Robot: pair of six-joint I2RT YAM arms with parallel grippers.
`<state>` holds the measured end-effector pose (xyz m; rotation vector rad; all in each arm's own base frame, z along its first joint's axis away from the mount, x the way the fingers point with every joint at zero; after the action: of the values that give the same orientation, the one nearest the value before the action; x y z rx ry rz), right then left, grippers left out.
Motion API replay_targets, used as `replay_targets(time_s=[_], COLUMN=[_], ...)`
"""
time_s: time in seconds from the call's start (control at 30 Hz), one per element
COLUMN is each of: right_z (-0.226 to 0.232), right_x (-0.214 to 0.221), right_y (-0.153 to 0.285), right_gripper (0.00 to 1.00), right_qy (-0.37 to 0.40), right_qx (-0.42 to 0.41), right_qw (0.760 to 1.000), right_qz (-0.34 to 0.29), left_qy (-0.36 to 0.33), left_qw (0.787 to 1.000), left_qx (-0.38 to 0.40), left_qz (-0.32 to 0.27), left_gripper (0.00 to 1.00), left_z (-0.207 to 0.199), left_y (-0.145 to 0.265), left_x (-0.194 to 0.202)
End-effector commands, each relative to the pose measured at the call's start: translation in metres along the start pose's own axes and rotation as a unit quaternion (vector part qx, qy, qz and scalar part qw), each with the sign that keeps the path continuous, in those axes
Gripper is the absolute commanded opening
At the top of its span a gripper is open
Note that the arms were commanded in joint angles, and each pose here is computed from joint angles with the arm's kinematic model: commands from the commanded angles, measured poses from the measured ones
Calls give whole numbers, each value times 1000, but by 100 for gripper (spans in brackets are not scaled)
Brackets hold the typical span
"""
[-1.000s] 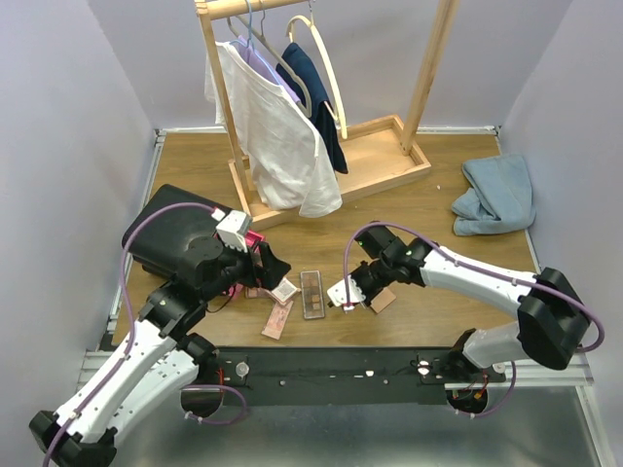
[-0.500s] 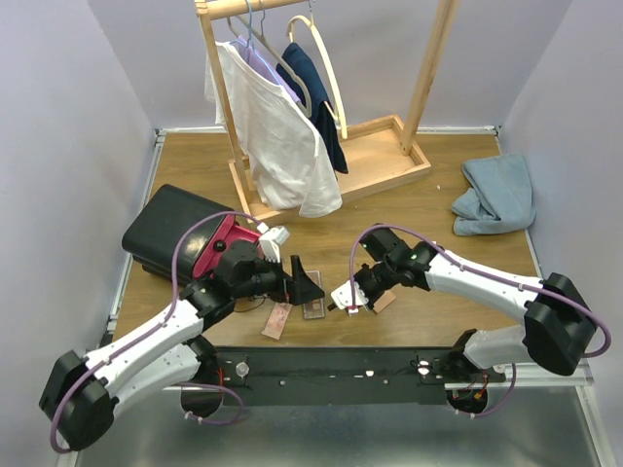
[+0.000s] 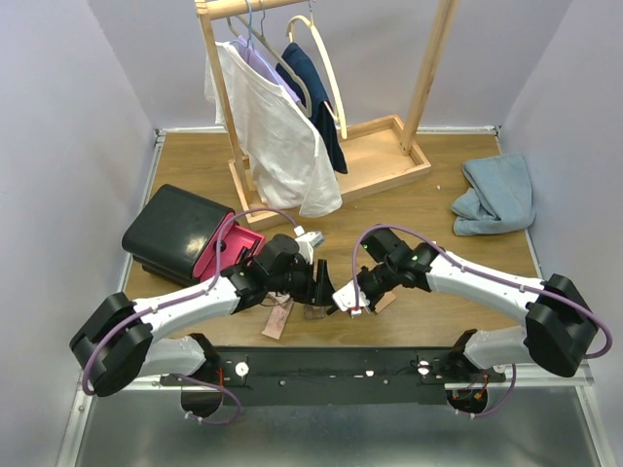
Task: Organize the makeup
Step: Pick up the makeup from the corner of the board.
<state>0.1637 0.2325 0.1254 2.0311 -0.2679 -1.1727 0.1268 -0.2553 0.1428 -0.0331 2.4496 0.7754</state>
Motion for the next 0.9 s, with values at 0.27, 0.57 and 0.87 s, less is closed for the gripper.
replay_targets(time_s=[0.27, 0.57, 0.87], right_z=[4, 3, 0], right_x=[-5, -5, -7], right_y=[-1, -1, 2], right_gripper=[1, 8, 72], right_qy=[10, 10, 7], right_qx=[3, 8, 31], right_qw=[1000, 1000, 999], right_qz=[-19, -20, -18], left_qy=[-43, -47, -59], left_qw=[998, 995, 995], left_qx=[5, -23, -66], left_qz=[54, 79, 53], left_gripper=[40, 0, 0], left_z=[-9, -5, 0], left_y=[-29, -33, -15], left_x=[5, 12, 10])
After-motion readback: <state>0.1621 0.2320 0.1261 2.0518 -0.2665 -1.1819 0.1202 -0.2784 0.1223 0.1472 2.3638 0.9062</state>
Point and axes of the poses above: each gripper's point midway between its finger pads, its own y axis back along the fingers, its own z axis along the line the jaws close on, x = y × z, the point moved 6 cm from there along y, back along the fingers, and after that the axes turned 6 degrees about -y, right-handed, at the moved point
